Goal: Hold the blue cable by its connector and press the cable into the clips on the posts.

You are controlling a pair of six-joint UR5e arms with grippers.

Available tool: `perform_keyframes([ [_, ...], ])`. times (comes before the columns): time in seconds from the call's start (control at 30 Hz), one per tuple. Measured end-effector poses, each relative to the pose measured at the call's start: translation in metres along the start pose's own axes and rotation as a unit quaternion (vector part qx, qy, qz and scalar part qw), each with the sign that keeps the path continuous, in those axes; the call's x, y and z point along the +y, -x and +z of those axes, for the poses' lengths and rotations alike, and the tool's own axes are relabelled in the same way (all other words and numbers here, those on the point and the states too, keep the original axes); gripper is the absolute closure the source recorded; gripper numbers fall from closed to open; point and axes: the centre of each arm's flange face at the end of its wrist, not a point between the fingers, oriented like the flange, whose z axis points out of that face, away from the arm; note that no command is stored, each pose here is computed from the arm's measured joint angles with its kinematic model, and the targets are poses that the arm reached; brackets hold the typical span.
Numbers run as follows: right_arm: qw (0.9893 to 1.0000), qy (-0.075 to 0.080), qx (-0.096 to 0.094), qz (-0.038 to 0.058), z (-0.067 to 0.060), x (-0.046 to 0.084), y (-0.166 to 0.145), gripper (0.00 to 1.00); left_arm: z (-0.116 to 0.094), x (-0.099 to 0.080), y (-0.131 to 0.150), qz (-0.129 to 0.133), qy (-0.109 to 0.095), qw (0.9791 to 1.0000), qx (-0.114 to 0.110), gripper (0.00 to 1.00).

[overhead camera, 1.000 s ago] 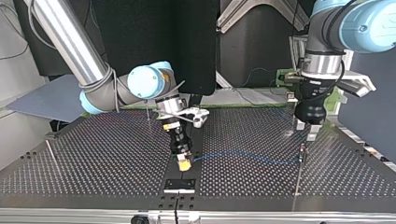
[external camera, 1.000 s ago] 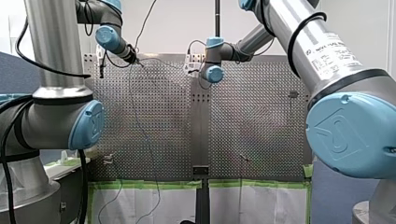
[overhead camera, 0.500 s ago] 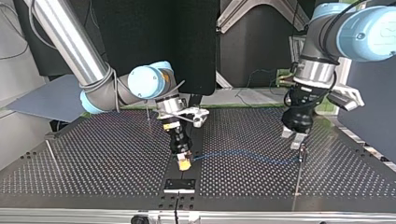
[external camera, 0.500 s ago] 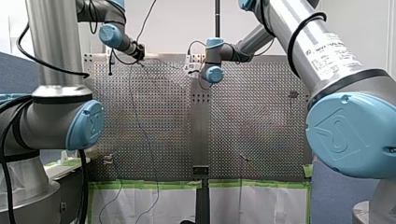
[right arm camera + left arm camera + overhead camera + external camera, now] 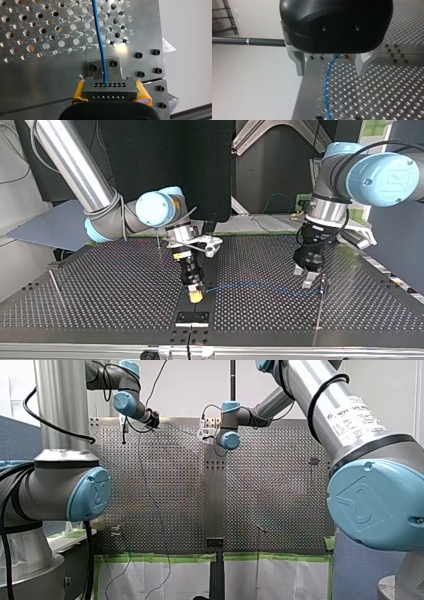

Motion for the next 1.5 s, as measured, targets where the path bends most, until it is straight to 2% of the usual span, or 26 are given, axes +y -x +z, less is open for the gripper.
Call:
perform_keyframes([
  [0.23, 1.0, 0.0, 0.0, -0.0001, 0.0, 0.0, 0.0, 0.98, 0.017, -0.002, -0.014, -0.001, 0.007, 1.0, 0.001, 0.0],
  [0.57, 1.0, 0.0, -0.001, -0.0002, 0.0, 0.001, 0.002, 0.98, 0.042, -0.006, -0.014, -0.006, 0.025, 0.9993, -0.027, 0.0],
  [0.77, 1.0, 0.0, -0.001, -0.0003, 0.0, 0.001, 0.002, 0.98, 0.054, -0.009, -0.016, -0.004, 0.035, 0.9989, -0.029, 0.0],
  [0.97, 1.0, 0.0, -0.002, -0.0007, 0.0, 0.001, 0.003, 0.98, 0.063, -0.008, -0.006, -0.013, 0.05, 0.9972, -0.054, 0.0],
  [1.1, 1.0, 0.0, -0.002, -0.0005, 0.0, 0.001, 0.003, 0.98, 0.067, -0.007, -0.001, -0.021, 0.052, 0.9964, -0.063, 0.0],
  [1.3, 1.0, 0.001, -0.002, -0.0003, 0.0, 0.001, 0.003, 0.98, 0.076, -0.007, -0.012, -0.023, 0.051, 0.9971, -0.051, 0.0],
  [1.5, 1.0, 0.001, -0.003, -0.0006, 0.0, 0.003, 0.003, 0.98, 0.079, -0.003, -0.014, -0.027, 0.057, 0.9967, -0.052, 0.0],
])
